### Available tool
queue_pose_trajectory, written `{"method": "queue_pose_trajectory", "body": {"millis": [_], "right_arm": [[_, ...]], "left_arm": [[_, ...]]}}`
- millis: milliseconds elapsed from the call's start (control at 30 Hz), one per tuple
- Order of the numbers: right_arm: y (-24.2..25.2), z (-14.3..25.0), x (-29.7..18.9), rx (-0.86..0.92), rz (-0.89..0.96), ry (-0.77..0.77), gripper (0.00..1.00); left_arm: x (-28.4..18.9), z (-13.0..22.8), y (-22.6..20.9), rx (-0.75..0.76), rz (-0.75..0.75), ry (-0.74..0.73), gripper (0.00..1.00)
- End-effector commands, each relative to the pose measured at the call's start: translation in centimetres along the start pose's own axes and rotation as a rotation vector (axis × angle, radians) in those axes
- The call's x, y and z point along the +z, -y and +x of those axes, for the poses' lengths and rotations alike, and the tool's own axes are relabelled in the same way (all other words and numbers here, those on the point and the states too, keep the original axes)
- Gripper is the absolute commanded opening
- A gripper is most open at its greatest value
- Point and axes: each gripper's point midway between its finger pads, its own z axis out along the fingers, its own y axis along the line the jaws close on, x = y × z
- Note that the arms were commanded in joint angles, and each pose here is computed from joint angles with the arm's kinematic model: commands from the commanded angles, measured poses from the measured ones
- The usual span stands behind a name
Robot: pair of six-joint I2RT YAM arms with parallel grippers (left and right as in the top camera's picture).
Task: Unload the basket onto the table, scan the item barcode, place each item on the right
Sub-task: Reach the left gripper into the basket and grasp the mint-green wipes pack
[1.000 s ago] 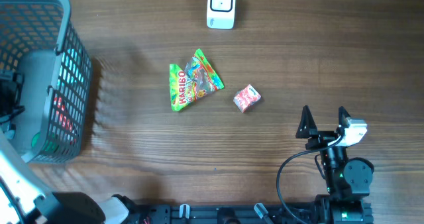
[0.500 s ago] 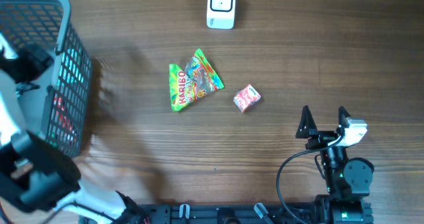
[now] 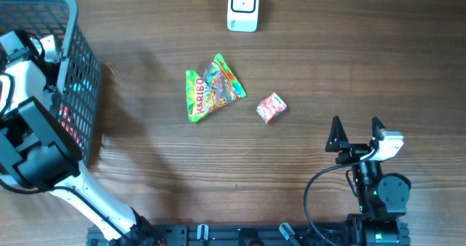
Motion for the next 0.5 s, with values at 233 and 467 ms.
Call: {"method": "queue_pose_trajectory", "body": {"millis": [233,467], "right_arm": [[0.1,0.0,0.0,0.001,0.007,0.001,1.0],[0.1,0.0,0.0,0.001,0.007,0.001,1.0]], "left_arm": [[-3.6,0.7,-4.1,-0.048,-0.285,-0.034,0.04],[-21.6,-5.6,-1.3,-0.383,-0.257,0.418,0.04]]}}
